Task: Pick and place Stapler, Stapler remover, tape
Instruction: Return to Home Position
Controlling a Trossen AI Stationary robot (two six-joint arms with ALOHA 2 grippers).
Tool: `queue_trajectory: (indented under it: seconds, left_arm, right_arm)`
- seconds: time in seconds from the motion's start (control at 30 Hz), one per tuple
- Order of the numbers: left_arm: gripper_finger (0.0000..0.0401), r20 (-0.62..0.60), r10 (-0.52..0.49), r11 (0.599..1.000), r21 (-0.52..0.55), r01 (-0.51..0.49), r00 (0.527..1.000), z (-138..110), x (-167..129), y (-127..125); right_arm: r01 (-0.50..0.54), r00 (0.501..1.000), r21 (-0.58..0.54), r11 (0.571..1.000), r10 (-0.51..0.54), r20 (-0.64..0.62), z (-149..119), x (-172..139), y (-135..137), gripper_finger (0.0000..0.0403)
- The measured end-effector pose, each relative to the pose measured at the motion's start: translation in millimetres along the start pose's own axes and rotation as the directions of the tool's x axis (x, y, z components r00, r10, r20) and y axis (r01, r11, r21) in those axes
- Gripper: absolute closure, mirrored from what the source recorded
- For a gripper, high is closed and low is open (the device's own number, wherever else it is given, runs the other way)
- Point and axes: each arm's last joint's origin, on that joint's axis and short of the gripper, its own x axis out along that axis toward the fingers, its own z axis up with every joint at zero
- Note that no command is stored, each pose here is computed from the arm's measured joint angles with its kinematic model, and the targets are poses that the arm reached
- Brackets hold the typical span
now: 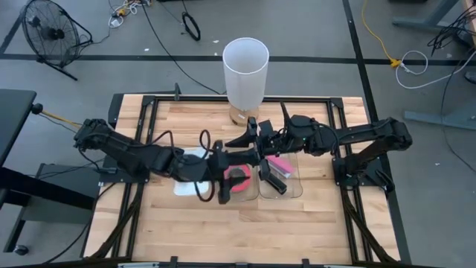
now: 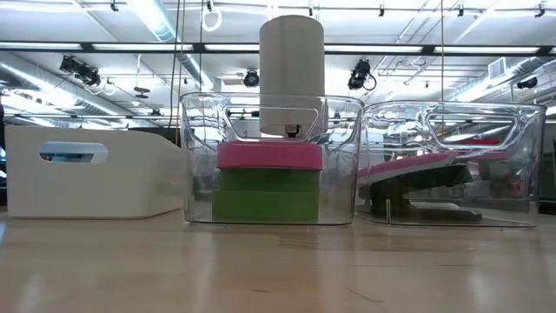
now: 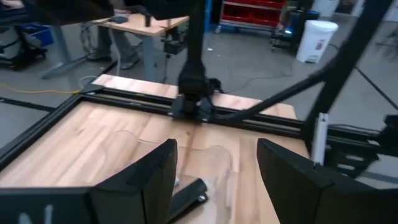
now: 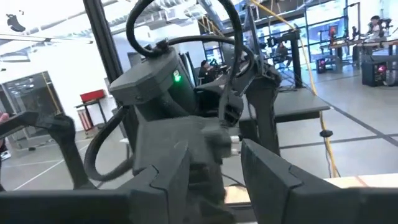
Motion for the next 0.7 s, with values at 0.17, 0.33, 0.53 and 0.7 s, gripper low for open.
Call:
queue_trajectory:
  seconds: [0.17, 0.33, 0.53, 0.7]
  left_arm:
    - [0.0176, -0.004, 0.058, 0.998, -0.007, -0.058, 0.998, 1, 9, 18]
    - [0.0176, 0.014, 0.075, 0.997, -0.023, -0.074, 0.997, 8, 5, 27]
    - [0.0176, 0.072, 0.061, 0.997, -0.054, -0.057, 0.996, 24, -16, 30]
    - [0.0176, 0.116, 0.034, 0.997, -0.075, -0.026, 0.993, 35, -33, 33]
  right_arm:
    - [0.015, 1.0, 0.0, 1.0, -0.015, 0.0, 1, -1, -2, 0.0255]
    - [0.001, 1.0, 0.0, 1.0, -0.001, 0.011, 7, -6, 5, 0.0255]
    - [0.033, 0.998, 0.005, 0.999, -0.033, 0.06, 18, -32, 17, 0.0255]
    - [-0.008, 0.998, 0.013, 1.0, 0.007, 0.067, 3, -71, 31, 0.0255]
